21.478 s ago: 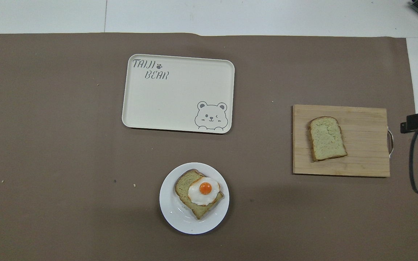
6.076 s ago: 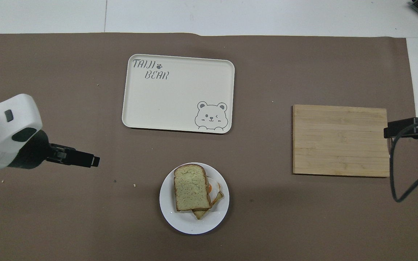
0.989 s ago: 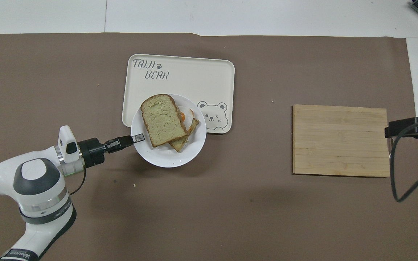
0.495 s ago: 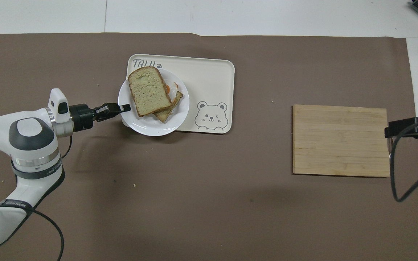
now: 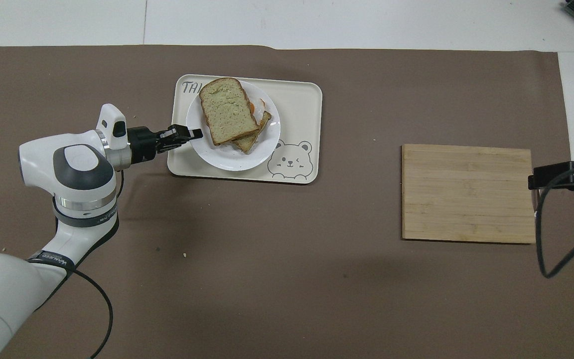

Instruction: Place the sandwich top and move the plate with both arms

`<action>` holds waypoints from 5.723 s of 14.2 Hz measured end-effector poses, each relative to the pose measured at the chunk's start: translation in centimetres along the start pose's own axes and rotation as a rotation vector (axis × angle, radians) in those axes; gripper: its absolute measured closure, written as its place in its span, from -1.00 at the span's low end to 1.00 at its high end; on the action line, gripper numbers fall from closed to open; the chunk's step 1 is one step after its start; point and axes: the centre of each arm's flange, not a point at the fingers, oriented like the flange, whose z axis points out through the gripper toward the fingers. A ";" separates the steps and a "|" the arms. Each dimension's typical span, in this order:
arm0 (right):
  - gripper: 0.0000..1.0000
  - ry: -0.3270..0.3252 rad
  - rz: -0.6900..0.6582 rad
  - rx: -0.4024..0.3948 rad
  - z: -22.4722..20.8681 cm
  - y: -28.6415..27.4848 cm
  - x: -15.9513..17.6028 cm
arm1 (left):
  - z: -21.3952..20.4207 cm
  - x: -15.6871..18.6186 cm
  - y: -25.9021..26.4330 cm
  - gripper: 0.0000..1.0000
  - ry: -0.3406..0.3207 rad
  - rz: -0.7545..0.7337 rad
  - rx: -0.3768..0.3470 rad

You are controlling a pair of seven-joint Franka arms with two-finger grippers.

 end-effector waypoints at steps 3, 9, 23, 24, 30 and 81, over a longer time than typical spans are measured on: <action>-1.00 0.000 0.000 0.000 0.0 0.0 0.0 | 2.0 -1.0 1.1 0.90 -0.011 0.008 0.034; -1.00 0.000 0.000 0.000 0.0 0.0 0.0 | 3.3 -1.9 2.1 0.75 -0.038 0.022 0.046; -1.00 0.000 0.000 0.000 0.0 0.0 0.0 | -10.7 3.4 9.8 -0.46 -0.083 0.427 0.473; -1.00 0.000 0.000 0.000 0.0 0.0 0.0 | -13.0 3.8 11.1 -0.45 -0.130 0.469 0.536; -1.00 0.000 0.000 0.000 0.0 0.0 0.0 | -28.3 5.0 21.7 -0.65 -0.305 0.556 0.815; -1.00 0.000 0.000 0.000 0.0 0.0 0.0 | -40.3 -2.7 25.7 -1.00 -0.301 0.271 0.867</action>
